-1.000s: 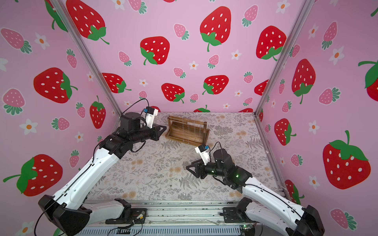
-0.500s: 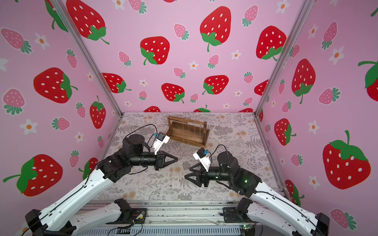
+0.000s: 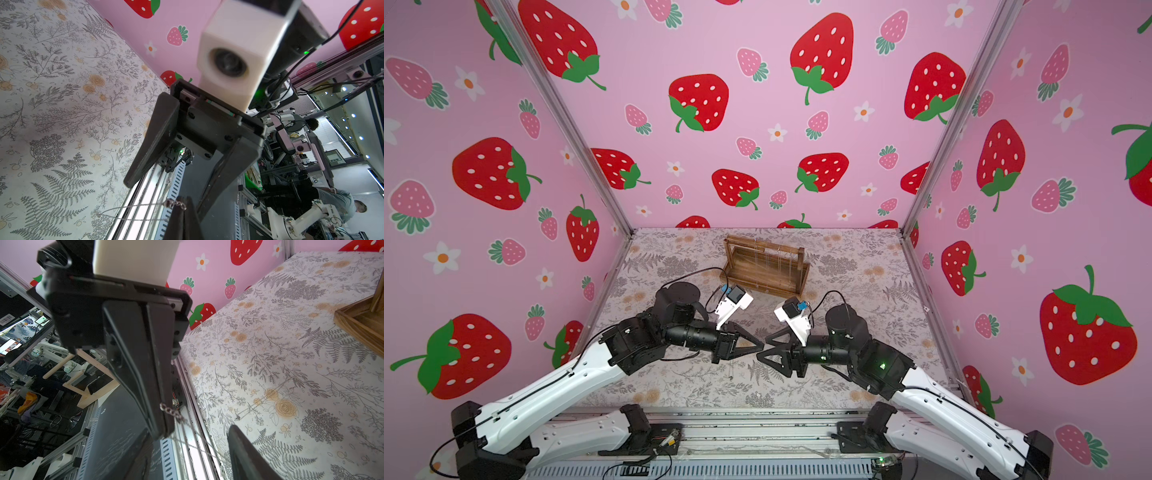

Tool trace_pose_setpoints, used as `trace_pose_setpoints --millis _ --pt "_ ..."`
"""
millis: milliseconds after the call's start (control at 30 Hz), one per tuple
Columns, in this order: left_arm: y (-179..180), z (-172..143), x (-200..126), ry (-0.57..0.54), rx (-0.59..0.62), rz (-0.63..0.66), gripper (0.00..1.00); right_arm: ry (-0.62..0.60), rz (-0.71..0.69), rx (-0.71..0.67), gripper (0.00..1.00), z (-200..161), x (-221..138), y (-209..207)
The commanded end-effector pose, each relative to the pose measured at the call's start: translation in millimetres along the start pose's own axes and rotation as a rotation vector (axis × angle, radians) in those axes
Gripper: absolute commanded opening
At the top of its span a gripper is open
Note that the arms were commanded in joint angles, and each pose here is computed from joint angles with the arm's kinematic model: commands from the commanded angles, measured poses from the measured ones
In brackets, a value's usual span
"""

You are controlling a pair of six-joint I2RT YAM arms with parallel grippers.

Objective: Take the necklace off the jewelry display stand
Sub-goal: Place the necklace at the center of the board.

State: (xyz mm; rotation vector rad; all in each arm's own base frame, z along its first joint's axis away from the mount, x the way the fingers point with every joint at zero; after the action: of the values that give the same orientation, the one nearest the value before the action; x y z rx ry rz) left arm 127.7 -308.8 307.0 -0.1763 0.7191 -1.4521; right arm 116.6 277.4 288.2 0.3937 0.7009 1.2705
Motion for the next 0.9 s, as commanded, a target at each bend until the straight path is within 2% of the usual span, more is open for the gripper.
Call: trace_pose_setpoints --millis 0,133,600,867 --pt "-12.7 15.7 -4.9 -0.027 0.050 -0.018 0.00 -0.035 0.035 -0.049 0.55 13.6 -4.0 14.0" --pt "-12.2 15.3 -3.2 -0.024 0.052 -0.016 0.00 -0.033 0.034 -0.047 0.42 12.3 -2.2 12.1" --pt "-12.9 19.3 -2.1 -0.021 0.065 -0.013 0.00 -0.027 0.049 -0.006 0.38 5.7 6.4 5.3" --pt "-13.6 19.5 -3.6 -0.018 0.074 -0.008 0.00 -0.045 0.029 -0.004 0.14 4.4 3.4 1.5"
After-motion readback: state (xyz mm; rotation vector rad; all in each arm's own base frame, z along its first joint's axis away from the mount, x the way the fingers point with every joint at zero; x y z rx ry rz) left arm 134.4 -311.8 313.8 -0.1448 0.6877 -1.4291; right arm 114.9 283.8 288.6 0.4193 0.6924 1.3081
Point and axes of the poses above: each gripper's point midway between its finger pads, its own x axis out along the fingers, its own y axis along the line the jaws close on, z = x × y, the point moved 1 cm from there along -x, back along the fingers, and after that the axes turned 11 degrees about x, right-handed, at the moved point
